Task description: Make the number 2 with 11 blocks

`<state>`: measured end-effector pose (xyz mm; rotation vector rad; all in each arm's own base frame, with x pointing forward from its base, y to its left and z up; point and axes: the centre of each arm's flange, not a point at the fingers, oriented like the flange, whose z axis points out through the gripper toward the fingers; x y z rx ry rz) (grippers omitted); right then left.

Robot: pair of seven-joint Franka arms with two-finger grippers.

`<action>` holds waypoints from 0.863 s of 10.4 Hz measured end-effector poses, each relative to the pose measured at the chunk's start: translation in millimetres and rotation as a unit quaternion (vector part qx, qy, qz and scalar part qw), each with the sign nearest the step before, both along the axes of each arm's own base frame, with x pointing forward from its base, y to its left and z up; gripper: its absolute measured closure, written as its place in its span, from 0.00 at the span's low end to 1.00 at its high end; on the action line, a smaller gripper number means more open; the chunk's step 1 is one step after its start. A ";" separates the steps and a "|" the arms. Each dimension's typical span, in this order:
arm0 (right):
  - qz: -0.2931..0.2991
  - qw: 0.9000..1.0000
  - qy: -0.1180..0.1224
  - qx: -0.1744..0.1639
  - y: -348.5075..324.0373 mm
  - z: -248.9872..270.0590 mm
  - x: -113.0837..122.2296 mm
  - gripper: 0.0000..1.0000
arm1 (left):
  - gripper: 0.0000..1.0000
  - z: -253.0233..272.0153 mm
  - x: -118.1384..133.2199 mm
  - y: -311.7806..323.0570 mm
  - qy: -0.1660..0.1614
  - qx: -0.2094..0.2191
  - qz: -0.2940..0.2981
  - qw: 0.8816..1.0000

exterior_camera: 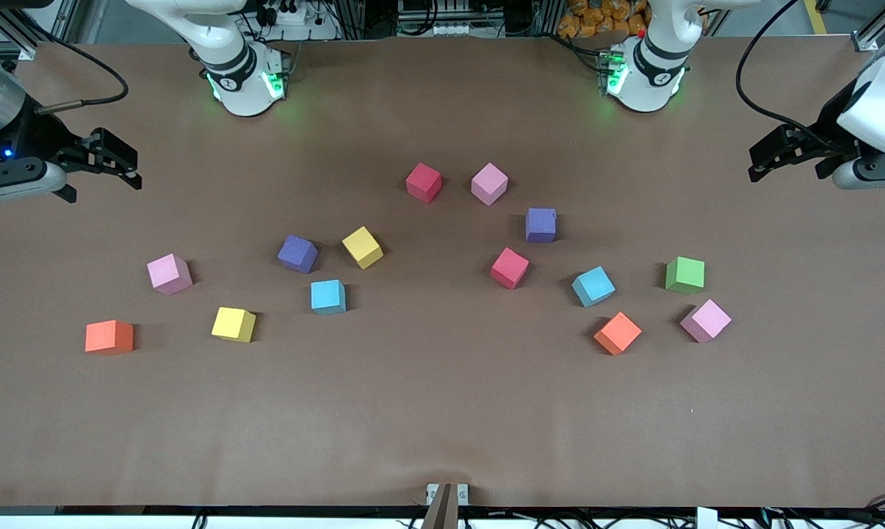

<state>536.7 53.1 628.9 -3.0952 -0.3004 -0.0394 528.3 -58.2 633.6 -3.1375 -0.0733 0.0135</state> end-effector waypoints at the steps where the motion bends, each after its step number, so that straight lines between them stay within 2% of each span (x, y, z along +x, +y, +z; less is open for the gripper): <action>1: 0.000 1.000 0.000 0.000 0.1 -0.1 0.0 0.00 | 0.00 -0.2 -0.2 0.3 0.001 0.000 0.000 1.000; 5: 0.003 1.000 0.003 0.000 2.9 -1.1 -0.8 0.00 | 0.00 -2.2 -0.6 -2.5 0.005 -0.001 0.013 1.000; 7: 0.004 1.000 0.010 0.000 3.4 -5.1 -1.7 0.00 | 0.00 -18.2 -5.2 -54.9 0.019 0.002 0.009 1.000; 9: 0.003 1.000 0.015 -0.001 2.6 -9.7 -1.8 0.00 | 0.00 -51.5 -12.8 -126.2 0.019 0.004 -0.030 0.999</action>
